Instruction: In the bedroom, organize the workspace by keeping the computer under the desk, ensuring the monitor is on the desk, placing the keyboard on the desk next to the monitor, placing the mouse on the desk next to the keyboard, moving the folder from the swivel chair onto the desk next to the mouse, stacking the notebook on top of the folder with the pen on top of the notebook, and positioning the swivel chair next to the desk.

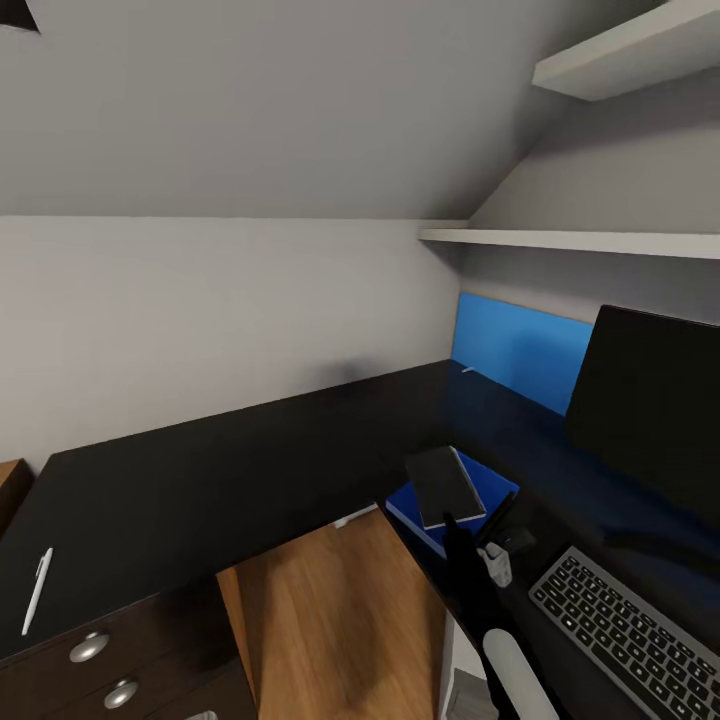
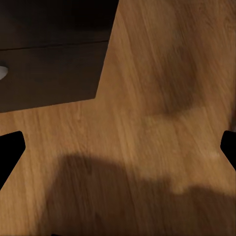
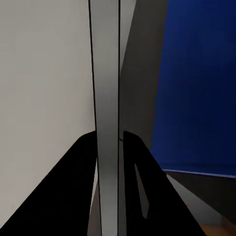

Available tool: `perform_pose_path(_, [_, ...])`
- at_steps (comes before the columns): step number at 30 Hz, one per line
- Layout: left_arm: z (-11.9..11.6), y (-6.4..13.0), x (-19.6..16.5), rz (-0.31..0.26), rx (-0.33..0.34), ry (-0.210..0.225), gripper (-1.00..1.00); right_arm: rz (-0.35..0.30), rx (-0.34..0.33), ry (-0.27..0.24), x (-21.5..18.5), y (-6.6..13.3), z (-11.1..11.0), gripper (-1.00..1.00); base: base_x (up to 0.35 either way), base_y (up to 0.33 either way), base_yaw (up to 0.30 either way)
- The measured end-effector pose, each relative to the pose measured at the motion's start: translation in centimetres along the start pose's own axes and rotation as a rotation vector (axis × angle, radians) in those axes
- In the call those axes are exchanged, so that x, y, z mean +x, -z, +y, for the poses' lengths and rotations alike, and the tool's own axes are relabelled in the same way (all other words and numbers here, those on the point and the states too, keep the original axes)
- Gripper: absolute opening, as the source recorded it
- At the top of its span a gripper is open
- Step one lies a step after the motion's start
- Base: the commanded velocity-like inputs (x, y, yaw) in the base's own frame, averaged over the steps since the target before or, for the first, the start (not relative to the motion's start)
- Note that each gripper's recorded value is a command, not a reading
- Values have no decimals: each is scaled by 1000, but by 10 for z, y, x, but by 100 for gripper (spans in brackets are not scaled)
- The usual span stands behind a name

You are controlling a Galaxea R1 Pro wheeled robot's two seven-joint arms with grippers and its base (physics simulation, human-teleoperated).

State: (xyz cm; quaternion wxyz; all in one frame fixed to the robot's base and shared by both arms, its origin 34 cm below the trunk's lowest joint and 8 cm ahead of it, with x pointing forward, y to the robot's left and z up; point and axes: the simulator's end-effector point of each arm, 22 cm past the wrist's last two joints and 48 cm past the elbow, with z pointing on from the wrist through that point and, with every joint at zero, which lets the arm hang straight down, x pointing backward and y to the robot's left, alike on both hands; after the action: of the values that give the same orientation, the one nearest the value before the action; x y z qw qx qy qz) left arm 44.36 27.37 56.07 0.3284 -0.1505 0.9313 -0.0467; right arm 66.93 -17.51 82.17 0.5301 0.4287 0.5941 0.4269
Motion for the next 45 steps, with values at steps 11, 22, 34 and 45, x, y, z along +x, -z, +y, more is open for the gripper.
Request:
perform_pose_path(11, [-2,0,0,-1,3,-3,100,-9,13,-38,-2,0,-4,-100,89,-89,0])
perform_pose_path(22, [-2,0,0,-1,4,-4,100,-9,20,-49,-2,0,-6,-100,30,-19,0])
perform_pose_path(34, [-2,0,0,-1,4,-4,100,-9,22,-49,-2,0,-7,-100,89,0,0])
perform_pose_path(45, [-2,0,0,0,6,-3,100,-8,62,-48,-1,1,-15,-100,2,0,0])
